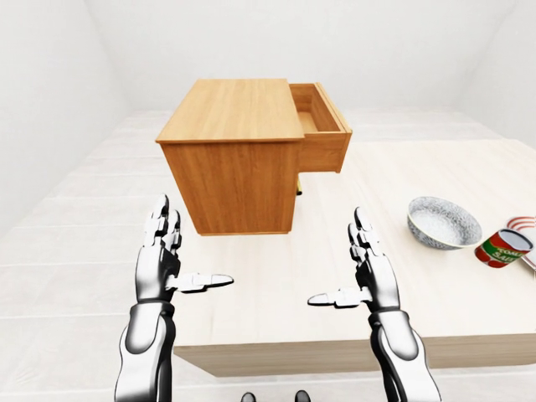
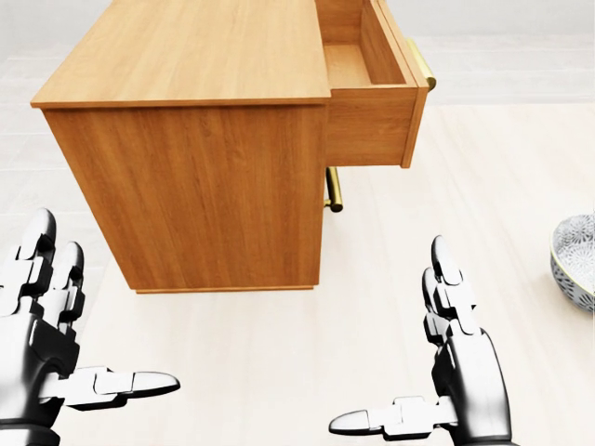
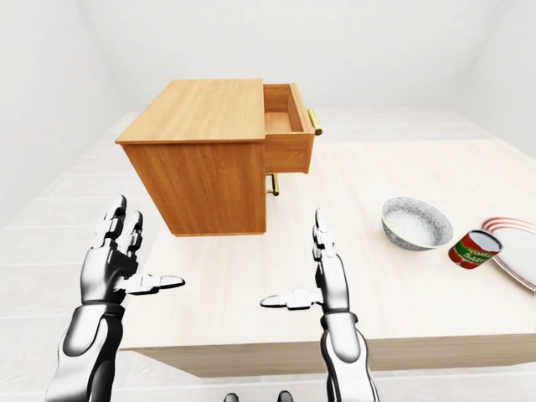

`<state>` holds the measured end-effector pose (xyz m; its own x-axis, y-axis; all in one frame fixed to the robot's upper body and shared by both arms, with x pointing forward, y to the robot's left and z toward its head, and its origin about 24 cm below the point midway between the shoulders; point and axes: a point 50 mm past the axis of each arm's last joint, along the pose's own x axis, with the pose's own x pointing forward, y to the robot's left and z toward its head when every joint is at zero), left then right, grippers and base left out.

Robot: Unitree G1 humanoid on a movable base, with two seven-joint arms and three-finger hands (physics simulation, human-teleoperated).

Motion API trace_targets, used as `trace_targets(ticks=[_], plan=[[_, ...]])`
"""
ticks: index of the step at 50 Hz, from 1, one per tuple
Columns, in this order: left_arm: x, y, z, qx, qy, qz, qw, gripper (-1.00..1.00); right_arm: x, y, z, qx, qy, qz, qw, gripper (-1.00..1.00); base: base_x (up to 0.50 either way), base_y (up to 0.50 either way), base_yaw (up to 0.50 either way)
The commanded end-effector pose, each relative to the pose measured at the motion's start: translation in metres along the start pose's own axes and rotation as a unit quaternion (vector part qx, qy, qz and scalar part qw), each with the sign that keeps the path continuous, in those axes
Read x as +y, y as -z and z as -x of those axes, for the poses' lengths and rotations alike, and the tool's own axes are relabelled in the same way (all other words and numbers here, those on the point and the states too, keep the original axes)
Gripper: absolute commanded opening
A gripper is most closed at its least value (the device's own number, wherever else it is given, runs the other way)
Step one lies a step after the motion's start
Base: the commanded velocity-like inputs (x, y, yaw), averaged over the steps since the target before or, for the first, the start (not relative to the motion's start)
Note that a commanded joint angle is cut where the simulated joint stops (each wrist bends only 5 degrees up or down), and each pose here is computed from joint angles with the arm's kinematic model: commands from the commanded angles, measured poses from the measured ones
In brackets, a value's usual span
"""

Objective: Put the bowl on top of the cabinet.

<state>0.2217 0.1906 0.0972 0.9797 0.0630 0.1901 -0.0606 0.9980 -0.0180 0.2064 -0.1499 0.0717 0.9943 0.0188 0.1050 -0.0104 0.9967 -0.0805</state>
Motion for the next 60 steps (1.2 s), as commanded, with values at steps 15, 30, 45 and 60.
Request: trace_targets(ticks=[15,30,45,60], plan=[[0.0013,0.0011,0.0012,0.003,0.004,0.003,1.0,1.0,0.0008,0.0025,0.001,-0.004,-0.005,0.001,1.0,1.0,0.19,-0.01,0.0],[0.0025,-0.001,0.0018,-0.002,0.002,0.005,1.0,1.0,0.0021,0.0028,0.0031,-0.012,-0.008,0.009,1.0,1.0,0.21,0.0,0.0],[0.0027,-0.0002,0.0029,0.0,0.003,0.004,1.0,1.0,0.0034,0.0052,0.0019,-0.01,-0.014,0.013,1.0,1.0,0.0,-0.15,0.0],[0.0048,-0.0068,0.0035,-0.014,0.002,0.005,1.0,1.0,0.0052,0.0041,0.0022,-0.008,-0.016,0.014,1.0,1.0,0.0,0.0,0.0]])
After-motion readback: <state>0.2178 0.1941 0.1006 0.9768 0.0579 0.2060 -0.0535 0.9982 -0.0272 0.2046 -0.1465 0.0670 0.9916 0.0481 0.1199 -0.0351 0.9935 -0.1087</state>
